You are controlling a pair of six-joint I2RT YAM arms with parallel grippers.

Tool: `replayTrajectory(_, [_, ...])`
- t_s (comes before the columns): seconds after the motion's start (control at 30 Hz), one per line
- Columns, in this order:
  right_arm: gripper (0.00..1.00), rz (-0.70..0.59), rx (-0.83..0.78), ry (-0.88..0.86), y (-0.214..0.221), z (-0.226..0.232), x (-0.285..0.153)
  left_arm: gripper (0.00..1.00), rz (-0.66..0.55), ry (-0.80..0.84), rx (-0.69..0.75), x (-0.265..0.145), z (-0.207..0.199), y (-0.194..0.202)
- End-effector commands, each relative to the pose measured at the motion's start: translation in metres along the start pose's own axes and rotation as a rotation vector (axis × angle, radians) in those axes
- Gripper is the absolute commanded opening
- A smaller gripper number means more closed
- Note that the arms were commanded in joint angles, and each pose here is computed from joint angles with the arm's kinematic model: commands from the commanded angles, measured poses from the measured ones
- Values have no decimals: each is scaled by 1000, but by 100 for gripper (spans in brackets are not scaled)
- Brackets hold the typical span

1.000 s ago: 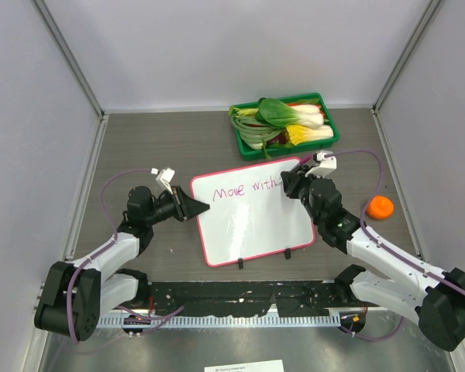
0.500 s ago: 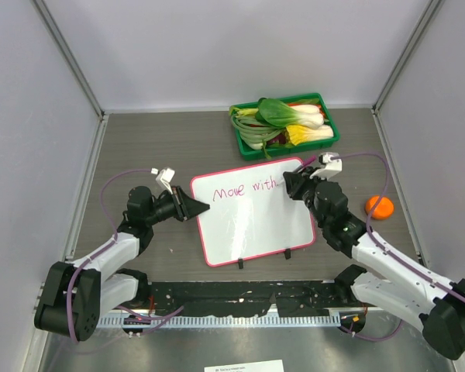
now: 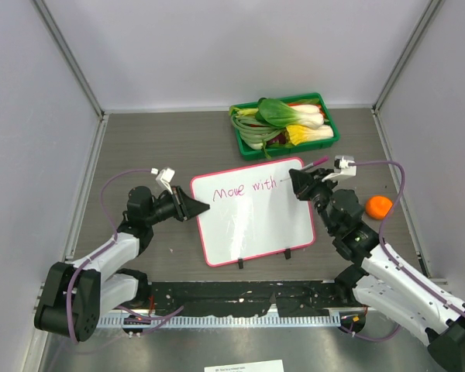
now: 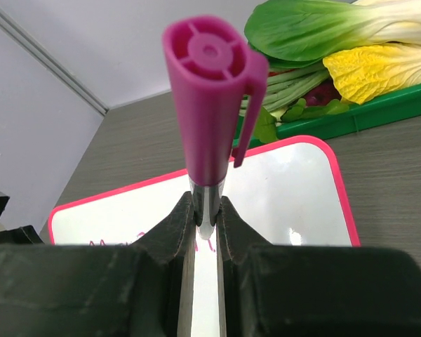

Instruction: Write a sentence on the whiteboard

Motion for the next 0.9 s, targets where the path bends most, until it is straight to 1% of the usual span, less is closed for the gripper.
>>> replayTrajectory(0.0, [1,-1,21,-16,0,3,1,0,5,-101,72,-2,21,9])
replayTrajectory(0.4, [1,52,21,-23,13,2,3,0,5,-104,72,-1,22,9])
replayTrajectory(0.87, [1,76,-2,-45,17,4,5,0,9,-101,70,-1,22,10])
Point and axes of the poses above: each gripper's point midway between its finger pads, its own x axis out along the fingers, its own z axis along the line the jaws close on, y = z × x, the point moved 3 cm from there along -x, back along the fingers, and after that the axes turned 10 degrees about x, right-handed, at the moved point
